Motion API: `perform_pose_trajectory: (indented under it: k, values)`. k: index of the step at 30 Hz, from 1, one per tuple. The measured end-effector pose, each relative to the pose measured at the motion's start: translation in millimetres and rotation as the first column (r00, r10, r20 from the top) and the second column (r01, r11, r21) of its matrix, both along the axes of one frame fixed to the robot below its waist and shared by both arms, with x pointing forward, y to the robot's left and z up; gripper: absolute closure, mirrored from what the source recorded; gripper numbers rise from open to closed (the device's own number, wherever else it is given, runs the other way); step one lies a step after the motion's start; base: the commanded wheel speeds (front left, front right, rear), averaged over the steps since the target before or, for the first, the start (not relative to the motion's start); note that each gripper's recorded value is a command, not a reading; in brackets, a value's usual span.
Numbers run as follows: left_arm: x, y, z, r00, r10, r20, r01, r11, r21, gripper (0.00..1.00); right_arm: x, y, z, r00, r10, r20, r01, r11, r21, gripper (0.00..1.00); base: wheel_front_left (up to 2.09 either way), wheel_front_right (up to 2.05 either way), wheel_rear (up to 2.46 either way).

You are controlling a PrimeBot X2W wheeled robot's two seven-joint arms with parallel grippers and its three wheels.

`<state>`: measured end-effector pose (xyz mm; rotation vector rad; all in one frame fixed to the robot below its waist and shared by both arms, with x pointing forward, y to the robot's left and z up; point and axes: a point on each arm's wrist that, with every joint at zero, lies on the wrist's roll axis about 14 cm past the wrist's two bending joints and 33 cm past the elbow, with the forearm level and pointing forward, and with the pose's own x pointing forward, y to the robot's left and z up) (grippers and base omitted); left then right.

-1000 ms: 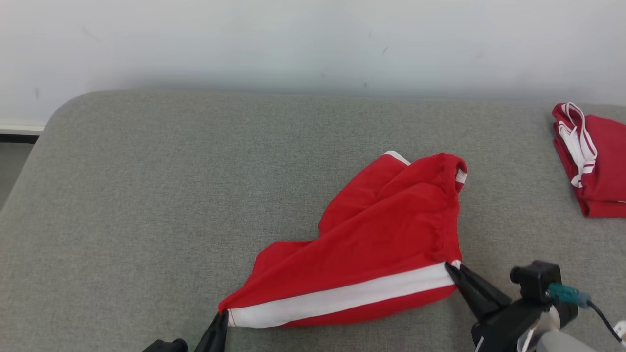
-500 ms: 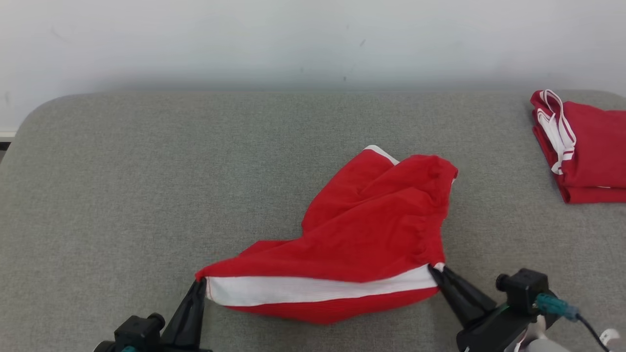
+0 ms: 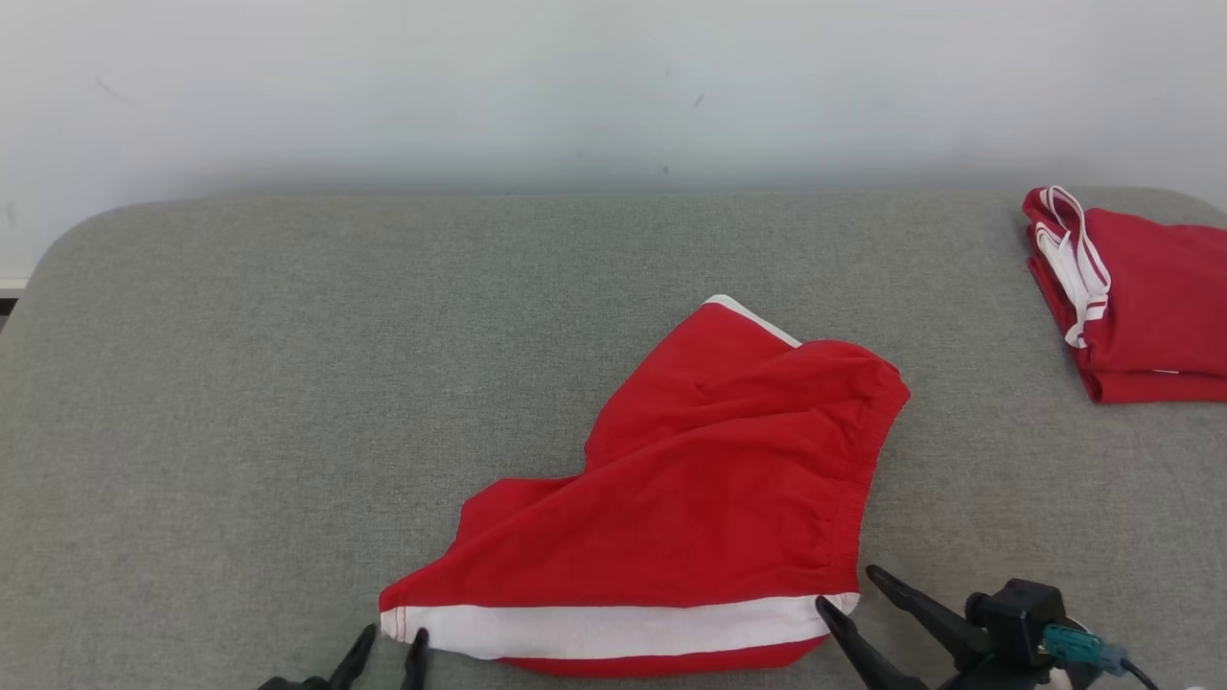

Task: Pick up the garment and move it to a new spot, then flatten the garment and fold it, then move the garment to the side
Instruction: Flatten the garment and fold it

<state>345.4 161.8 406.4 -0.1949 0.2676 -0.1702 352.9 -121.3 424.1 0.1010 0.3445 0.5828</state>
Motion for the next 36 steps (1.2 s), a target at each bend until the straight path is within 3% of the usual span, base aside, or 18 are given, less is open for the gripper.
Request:
perform_pose_trajectory:
  k: [12,24,25,26,27,36]
  values:
    - [-7,9,-8,0.999,-0.022,-0.038,0.022,1.000,0.016,0.00,-3,-27,-5,0.998,0.037,-0.053,-0.041,0.996,-0.075,0.00,0.00,0.00,0.00]
    - [11,4,-14,0.996,-0.054,-0.072,0.054,0.999,-0.009,0.02,1,-14,-20,0.989,0.087,-0.117,-0.098,0.991,-0.087,0.00,0.00,0.00,0.00]
    - [10,1,-17,0.995,-0.064,-0.083,0.063,0.998,-0.010,0.18,0,-13,-21,0.988,0.096,-0.123,-0.107,0.990,-0.090,0.16,0.00,0.00,0.00]
    - [11,0,-18,0.994,-0.068,-0.089,0.067,0.998,-0.018,0.86,-1,-12,-24,0.986,0.101,-0.133,-0.114,0.989,-0.092,0.81,0.00,0.00,0.00]
    - [12,0,-18,0.993,-0.068,-0.091,0.067,0.998,-0.022,1.00,-2,-11,-25,0.984,0.109,-0.139,-0.122,0.988,-0.095,1.00,0.00,0.00,0.00]
    - [13,9,-6,0.997,-0.044,-0.057,0.043,0.999,-0.025,1.00,-2,-5,-10,0.987,0.130,-0.095,-0.136,0.989,-0.060,1.00,0.00,0.00,0.00]
